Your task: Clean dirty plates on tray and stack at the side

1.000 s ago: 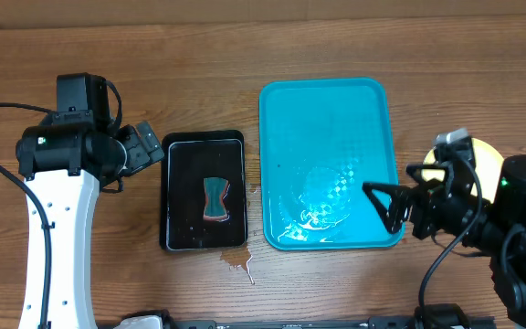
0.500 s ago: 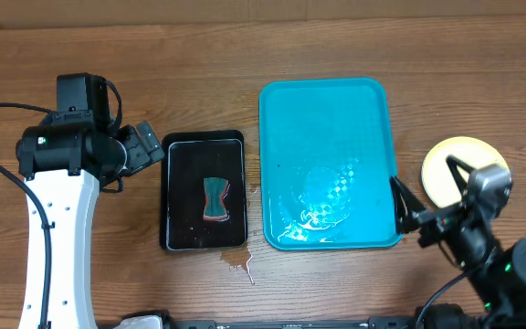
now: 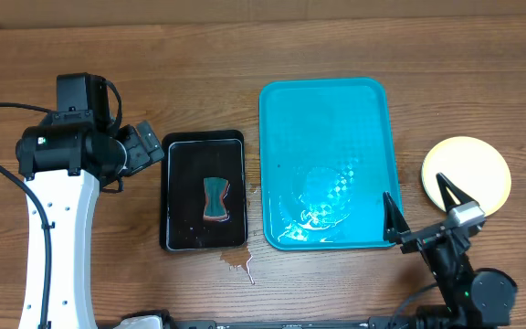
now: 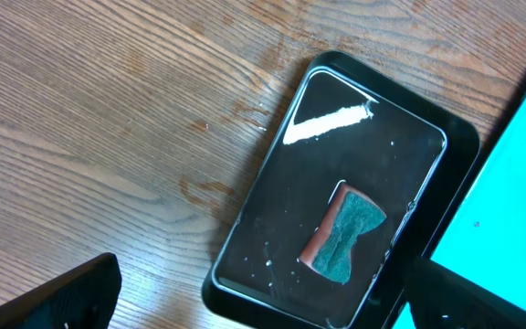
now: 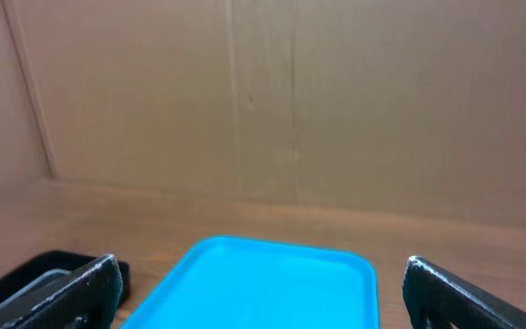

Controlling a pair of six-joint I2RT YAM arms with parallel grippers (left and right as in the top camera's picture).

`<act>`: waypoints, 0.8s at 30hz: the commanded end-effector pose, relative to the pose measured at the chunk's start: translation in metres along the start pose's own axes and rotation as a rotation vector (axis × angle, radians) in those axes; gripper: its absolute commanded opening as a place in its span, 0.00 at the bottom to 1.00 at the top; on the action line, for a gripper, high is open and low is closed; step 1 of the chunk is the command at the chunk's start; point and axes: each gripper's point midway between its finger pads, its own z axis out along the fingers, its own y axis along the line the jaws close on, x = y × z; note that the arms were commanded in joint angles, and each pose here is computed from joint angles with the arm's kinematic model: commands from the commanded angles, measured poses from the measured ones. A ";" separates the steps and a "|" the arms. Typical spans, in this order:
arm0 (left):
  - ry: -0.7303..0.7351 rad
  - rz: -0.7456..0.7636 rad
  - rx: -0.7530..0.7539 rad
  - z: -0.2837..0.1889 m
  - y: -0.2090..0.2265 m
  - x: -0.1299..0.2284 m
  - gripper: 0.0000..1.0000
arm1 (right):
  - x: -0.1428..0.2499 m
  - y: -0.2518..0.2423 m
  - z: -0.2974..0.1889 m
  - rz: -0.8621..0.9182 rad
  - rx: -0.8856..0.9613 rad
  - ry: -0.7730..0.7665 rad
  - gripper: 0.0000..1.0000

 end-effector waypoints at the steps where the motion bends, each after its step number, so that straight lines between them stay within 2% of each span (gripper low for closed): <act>1: -0.018 0.017 0.008 -0.005 -0.001 -0.003 1.00 | 0.018 -0.005 0.005 -0.007 0.008 -0.025 1.00; 9: -0.018 0.017 0.008 -0.005 -0.001 -0.003 1.00 | 0.026 -0.009 0.006 -0.012 0.020 -0.039 1.00; 15: -0.018 0.017 0.008 -0.005 -0.001 -0.003 1.00 | 0.060 -0.012 0.005 0.032 0.033 0.096 1.00; 24: -0.018 0.017 0.008 -0.005 -0.001 -0.003 1.00 | 0.060 -0.012 0.005 0.032 0.033 0.097 1.00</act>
